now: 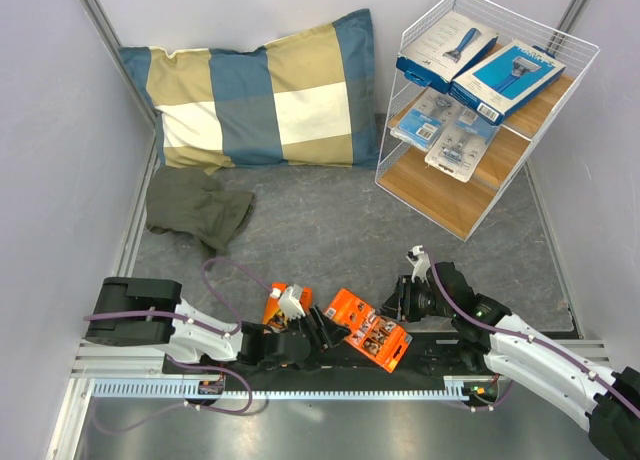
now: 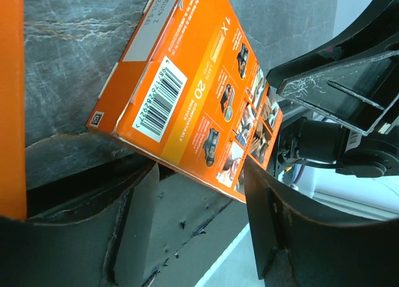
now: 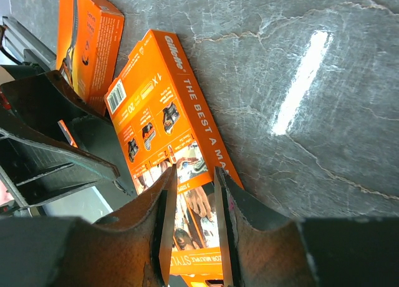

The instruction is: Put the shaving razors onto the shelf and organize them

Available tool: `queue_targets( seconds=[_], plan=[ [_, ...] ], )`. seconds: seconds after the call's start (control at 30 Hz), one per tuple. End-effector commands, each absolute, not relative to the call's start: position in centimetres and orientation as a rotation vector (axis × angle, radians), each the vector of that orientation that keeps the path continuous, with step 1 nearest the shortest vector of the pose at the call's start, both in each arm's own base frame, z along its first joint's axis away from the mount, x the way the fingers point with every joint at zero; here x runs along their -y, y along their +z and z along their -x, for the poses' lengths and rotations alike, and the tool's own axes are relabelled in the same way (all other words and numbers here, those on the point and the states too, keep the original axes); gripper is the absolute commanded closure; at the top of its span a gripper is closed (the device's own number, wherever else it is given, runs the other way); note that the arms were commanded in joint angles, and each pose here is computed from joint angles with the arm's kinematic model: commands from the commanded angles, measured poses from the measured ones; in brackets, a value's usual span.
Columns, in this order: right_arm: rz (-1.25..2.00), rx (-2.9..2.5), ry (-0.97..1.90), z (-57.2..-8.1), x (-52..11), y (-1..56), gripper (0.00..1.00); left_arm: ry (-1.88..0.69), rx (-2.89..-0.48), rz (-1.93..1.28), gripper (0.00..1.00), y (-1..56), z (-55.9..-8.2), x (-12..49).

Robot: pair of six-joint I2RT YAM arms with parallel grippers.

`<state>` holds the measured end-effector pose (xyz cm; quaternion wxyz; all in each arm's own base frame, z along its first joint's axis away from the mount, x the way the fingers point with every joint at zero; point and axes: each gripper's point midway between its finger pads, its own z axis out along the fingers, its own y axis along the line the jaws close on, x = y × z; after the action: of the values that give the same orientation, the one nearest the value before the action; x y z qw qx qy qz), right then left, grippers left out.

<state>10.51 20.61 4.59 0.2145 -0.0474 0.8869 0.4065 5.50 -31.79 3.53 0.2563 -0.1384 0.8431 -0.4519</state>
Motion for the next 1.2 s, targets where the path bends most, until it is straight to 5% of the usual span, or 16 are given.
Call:
queue_targets(
  seconds=[0.0, 0.57, 1.0, 1.17],
  plan=[
    [0.191, -2.498, 1.199, -9.0, -21.1, 5.3, 0.62, -1.191, -2.179, 0.321, 0.39, 5.1, -6.7, 32.5],
    [0.189, -2.496, 1.217, -8.8, -21.2, 4.8, 0.62, -1.352, -1.965, 0.163, 0.61, 10.6, -6.7, 34.8],
    [0.177, -2.498, 1.167, -9.1, -20.7, 5.1, 0.6, -1.299, -2.215, 0.25, 0.37, 5.4, -4.8, 33.4],
    [0.145, -2.49, 1.098, -9.8, -20.0, 5.6, 0.45, -1.258, -2.268, 0.266, 0.3, 3.9, -4.5, 33.4]
  ],
)
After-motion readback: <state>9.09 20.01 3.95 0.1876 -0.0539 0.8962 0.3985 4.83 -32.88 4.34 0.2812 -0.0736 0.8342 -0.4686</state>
